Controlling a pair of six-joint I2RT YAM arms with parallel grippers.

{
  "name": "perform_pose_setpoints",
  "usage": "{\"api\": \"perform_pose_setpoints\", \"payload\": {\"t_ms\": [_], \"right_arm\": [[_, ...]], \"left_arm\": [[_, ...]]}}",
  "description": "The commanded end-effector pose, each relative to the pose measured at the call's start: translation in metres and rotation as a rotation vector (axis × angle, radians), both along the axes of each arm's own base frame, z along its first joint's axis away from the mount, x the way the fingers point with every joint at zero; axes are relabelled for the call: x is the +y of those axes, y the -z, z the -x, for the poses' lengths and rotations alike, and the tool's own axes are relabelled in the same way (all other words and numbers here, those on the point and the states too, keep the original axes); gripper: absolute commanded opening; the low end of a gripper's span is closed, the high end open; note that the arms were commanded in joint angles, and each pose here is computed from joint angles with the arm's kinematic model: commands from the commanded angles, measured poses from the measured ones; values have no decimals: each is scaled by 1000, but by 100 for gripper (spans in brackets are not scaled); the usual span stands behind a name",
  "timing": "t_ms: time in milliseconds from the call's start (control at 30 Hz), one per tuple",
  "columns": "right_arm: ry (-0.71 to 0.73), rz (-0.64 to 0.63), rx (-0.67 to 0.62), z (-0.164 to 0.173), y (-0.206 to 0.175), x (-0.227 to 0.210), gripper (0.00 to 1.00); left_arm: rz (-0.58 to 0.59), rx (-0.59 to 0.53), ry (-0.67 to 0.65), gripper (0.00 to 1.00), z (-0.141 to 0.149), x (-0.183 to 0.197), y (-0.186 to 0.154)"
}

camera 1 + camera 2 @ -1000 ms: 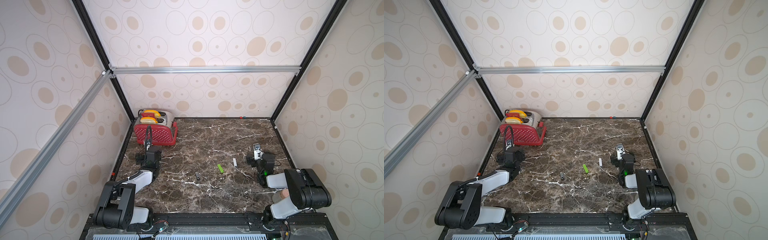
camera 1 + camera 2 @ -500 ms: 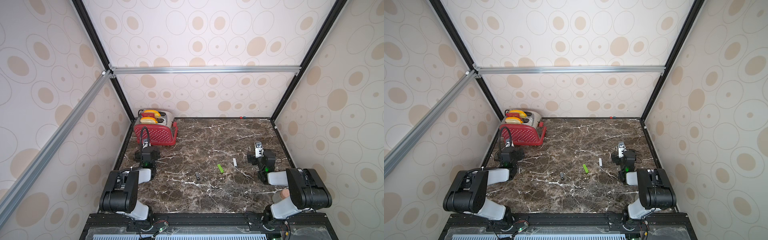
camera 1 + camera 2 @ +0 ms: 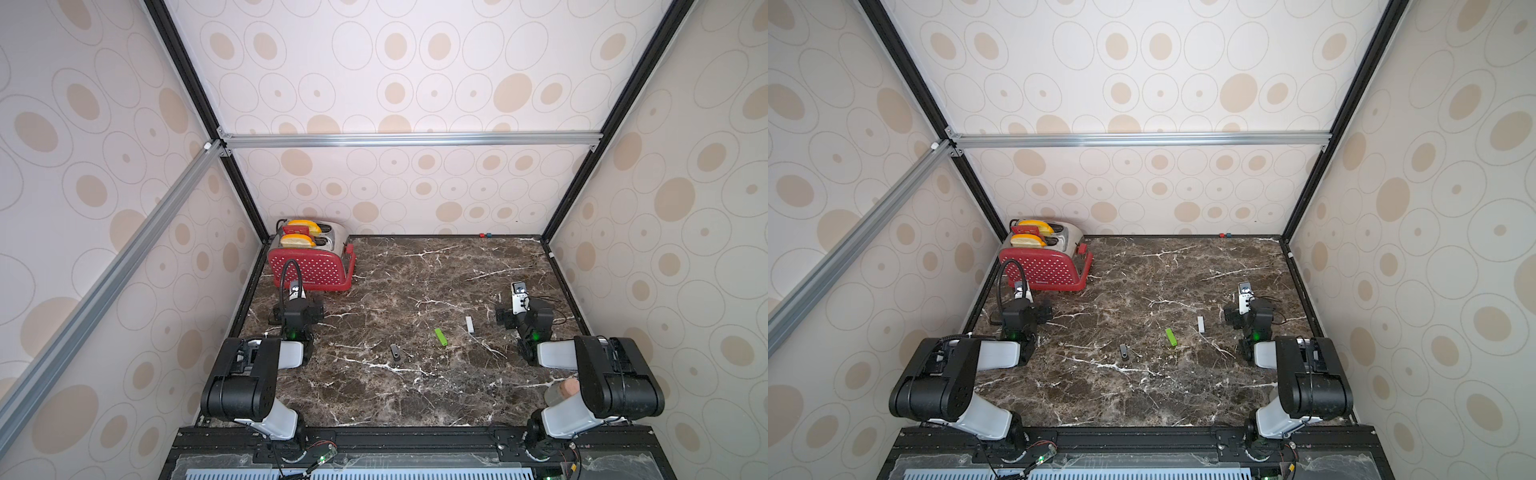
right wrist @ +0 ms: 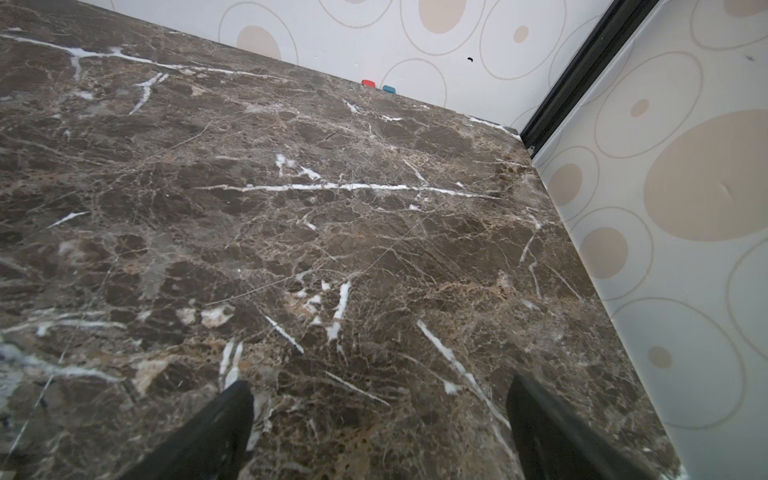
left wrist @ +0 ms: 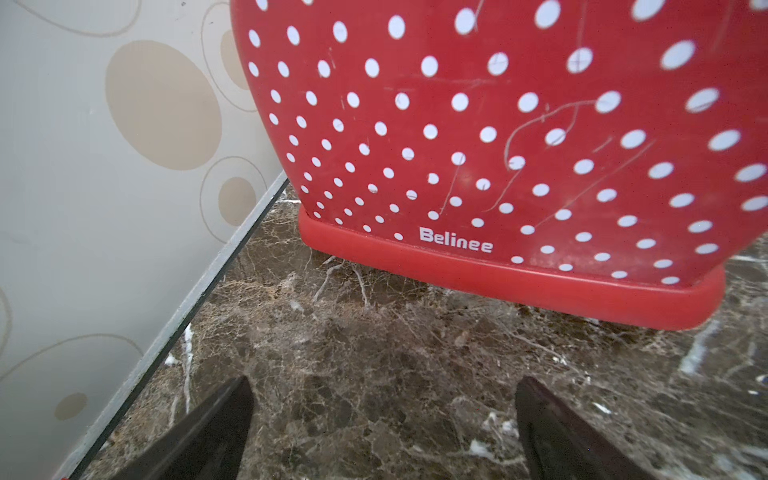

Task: Close the usb drive cover
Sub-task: Reset both arms

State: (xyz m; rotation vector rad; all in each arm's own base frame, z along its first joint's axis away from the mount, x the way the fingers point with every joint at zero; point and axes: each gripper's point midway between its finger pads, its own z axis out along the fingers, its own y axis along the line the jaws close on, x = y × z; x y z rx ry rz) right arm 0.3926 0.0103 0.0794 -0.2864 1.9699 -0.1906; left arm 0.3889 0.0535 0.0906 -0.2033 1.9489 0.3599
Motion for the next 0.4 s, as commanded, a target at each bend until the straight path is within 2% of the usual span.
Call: {"api": "perform_pose_setpoints", "payload": {"t_ms": [0,367], "right_arm": [[-5,-18,-3,-3,-5,1,99],[-4,-18,-2,-3,-4,1,99]], "left_arm": [[-13,-38,6,99,-4,1,-10],[-7,-31,12,99,-5,1,-9]]}}
